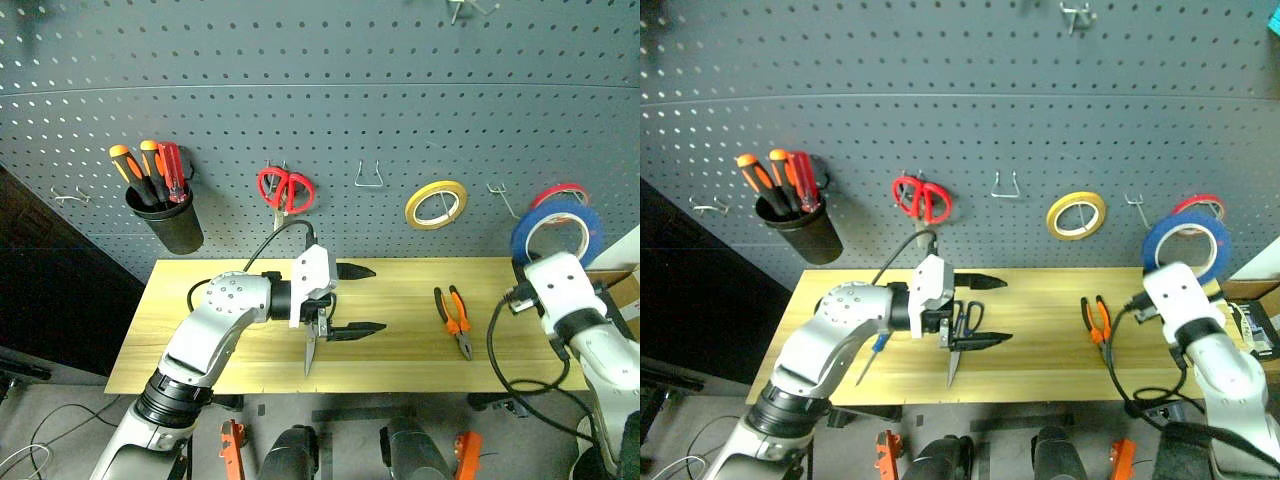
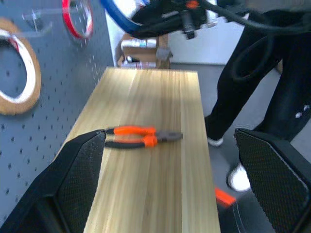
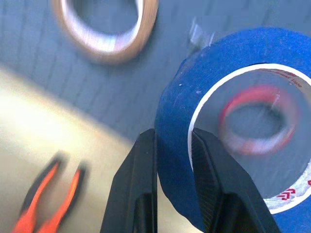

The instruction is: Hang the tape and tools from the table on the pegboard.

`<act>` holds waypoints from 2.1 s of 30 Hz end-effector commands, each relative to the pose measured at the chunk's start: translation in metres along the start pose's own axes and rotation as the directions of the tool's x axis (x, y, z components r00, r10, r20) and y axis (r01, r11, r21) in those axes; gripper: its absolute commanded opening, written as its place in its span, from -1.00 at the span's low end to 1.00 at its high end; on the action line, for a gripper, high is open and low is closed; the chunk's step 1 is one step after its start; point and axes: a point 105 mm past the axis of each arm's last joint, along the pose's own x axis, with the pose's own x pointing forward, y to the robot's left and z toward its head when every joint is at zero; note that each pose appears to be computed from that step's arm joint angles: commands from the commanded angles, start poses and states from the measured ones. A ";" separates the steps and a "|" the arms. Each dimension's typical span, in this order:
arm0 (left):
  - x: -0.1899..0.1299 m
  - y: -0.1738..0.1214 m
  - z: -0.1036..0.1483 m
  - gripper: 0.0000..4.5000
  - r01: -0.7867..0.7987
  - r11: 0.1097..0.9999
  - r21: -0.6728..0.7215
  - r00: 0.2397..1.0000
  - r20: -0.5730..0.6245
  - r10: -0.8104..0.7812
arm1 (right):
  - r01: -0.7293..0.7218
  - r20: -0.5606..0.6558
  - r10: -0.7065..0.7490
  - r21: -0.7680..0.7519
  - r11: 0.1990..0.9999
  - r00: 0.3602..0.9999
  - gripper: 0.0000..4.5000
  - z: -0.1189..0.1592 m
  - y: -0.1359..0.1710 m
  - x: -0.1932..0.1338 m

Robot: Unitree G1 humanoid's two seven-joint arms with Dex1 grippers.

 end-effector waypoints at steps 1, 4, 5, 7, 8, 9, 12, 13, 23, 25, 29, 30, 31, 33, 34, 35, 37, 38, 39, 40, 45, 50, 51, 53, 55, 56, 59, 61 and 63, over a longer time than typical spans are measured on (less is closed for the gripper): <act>-0.003 0.005 0.015 1.00 -0.033 0.998 0.049 0.997 0.067 0.029 | 0.006 0.061 -0.007 0.016 1.000 0.998 -0.70 0.008 -0.004 0.017; -0.005 0.005 0.015 1.00 -0.044 0.996 0.076 0.997 0.074 0.038 | -0.040 0.092 0.039 0.002 0.999 0.995 -0.70 0.009 -0.001 0.036; -0.005 0.006 0.014 1.00 -0.049 0.996 0.077 0.996 0.072 0.043 | -0.060 0.099 0.060 -0.004 0.998 0.993 -0.70 0.009 0.001 0.041; -0.006 0.009 0.014 1.00 -0.072 0.995 0.076 0.995 0.079 0.066 | -0.083 0.110 0.081 0.009 0.997 0.991 -0.70 0.008 0.004 0.052; -0.007 0.010 0.015 1.00 -0.083 0.994 0.076 0.993 0.085 0.077 | -0.087 0.111 0.085 0.018 0.996 0.990 -0.70 0.007 0.005 0.056; -0.007 0.012 0.015 1.00 -0.094 0.993 0.075 0.992 0.091 0.087 | -0.085 0.113 0.081 0.024 0.996 0.990 -0.70 0.006 0.006 0.060; -0.006 0.014 0.018 1.00 -0.107 0.991 0.074 0.989 0.113 0.099 | -0.066 0.125 0.059 0.051 0.997 0.990 -0.70 0.005 0.006 0.068; -0.006 0.014 0.019 1.00 -0.104 0.992 0.066 0.988 0.119 0.095 | -0.068 0.125 0.061 0.056 0.996 0.990 -0.70 0.003 0.008 0.069; -0.034 0.032 -0.028 1.00 -0.161 0.980 0.116 0.981 -0.094 0.172 | -0.043 -0.078 0.062 0.226 0.973 0.995 0.90 -0.037 0.044 0.023; -0.043 0.035 -0.042 1.00 -0.146 0.978 0.149 0.972 -0.162 0.170 | -0.001 -0.207 0.065 0.296 0.955 0.976 0.98 -0.056 0.058 0.012; -0.047 0.036 -0.049 1.00 -0.121 0.980 0.157 0.972 -0.180 0.149 | -0.012 -0.385 0.186 0.414 0.910 0.904 0.98 -0.081 0.091 0.007; -0.047 0.036 -0.049 1.00 -0.118 0.980 0.158 0.973 -0.179 0.146 | -0.008 -0.429 0.207 0.422 0.907 0.879 0.98 -0.086 0.097 0.008; -0.047 0.037 -0.050 1.00 -0.115 0.981 0.158 0.974 -0.178 0.142 | -0.008 -0.454 0.226 0.433 0.902 0.862 0.98 -0.089 0.101 0.009; -0.046 0.037 -0.050 1.00 -0.111 0.981 0.158 0.975 -0.176 0.139 | -0.022 -0.466 0.254 0.448 0.894 0.847 0.98 -0.090 0.106 0.016; -0.046 0.037 -0.050 1.00 -0.108 0.982 0.157 0.975 -0.176 0.136 | -0.025 -0.473 0.273 0.466 0.884 0.838 0.98 -0.091 0.110 0.021; -0.046 0.036 -0.050 1.00 -0.107 0.982 0.156 0.975 -0.176 0.134 | -0.025 -0.479 0.284 0.477 0.879 0.831 0.98 -0.092 0.112 0.025; -0.045 0.035 -0.050 1.00 -0.102 0.983 0.154 0.976 -0.176 0.128 | -0.026 -0.492 0.304 0.494 0.869 0.816 0.98 -0.096 0.116 0.031; -0.045 0.034 -0.050 1.00 -0.100 0.983 0.153 0.976 -0.175 0.127 | -0.034 -0.497 0.312 0.491 0.871 0.809 0.98 -0.098 0.117 0.034; -0.044 0.034 -0.050 1.00 -0.099 0.983 0.152 0.977 -0.174 0.126 | -0.041 -0.504 0.319 0.486 0.873 0.803 0.98 -0.100 0.118 0.036; -0.044 0.034 -0.050 1.00 -0.099 0.984 0.151 0.977 -0.174 0.125 | -0.044 -0.512 0.324 0.484 0.874 0.796 0.98 -0.103 0.118 0.037; -0.044 0.031 -0.051 1.00 -0.101 0.986 0.136 0.976 -0.179 0.124 | -0.020 -0.562 0.358 0.518 0.855 0.746 0.98 -0.119 0.123 0.040; -0.042 0.029 -0.052 1.00 -0.107 0.986 0.132 0.976 -0.175 0.129 | 0.006 -0.576 0.401 0.577 0.817 0.712 0.98 -0.127 0.132 0.041; -0.042 0.029 -0.052 1.00 -0.108 0.985 0.132 0.976 -0.173 0.130 | 0.010 -0.578 0.411 0.588 0.809 0.705 0.98 -0.129 0.133 0.041; -0.042 0.029 -0.051 1.00 -0.113 0.985 0.131 0.977 -0.167 0.135 | 0.007 -0.578 0.425 0.598 0.802 0.697 0.98 -0.132 0.135 0.041; -0.041 0.028 -0.050 1.00 -0.115 0.987 0.116 0.979 -0.154 0.132 | 0.008 -0.579 0.429 0.601 0.799 0.693 0.98 -0.134 0.135 0.042; -0.041 0.028 -0.048 1.00 -0.116 0.988 0.104 0.981 -0.142 0.130 | 0.009 -0.580 0.429 0.602 0.799 0.693 0.98 -0.135 0.135 0.043; -0.042 0.028 -0.044 1.00 -0.133 0.988 0.082 0.984 -0.112 0.141 | 0.005 -0.571 0.433 0.607 0.794 0.698 0.70 -0.137 0.135 0.047; -0.042 0.027 -0.045 1.00 -0.133 0.988 0.083 0.983 -0.115 0.142 | -0.003 -0.572 0.436 0.603 0.797 0.695 0.40 -0.138 0.137 0.049; -0.043 0.027 -0.045 1.00 -0.136 0.987 0.082 0.982 -0.118 0.145 | -0.011 -0.572 0.444 0.605 0.796 0.690 0.14 -0.140 0.139 0.050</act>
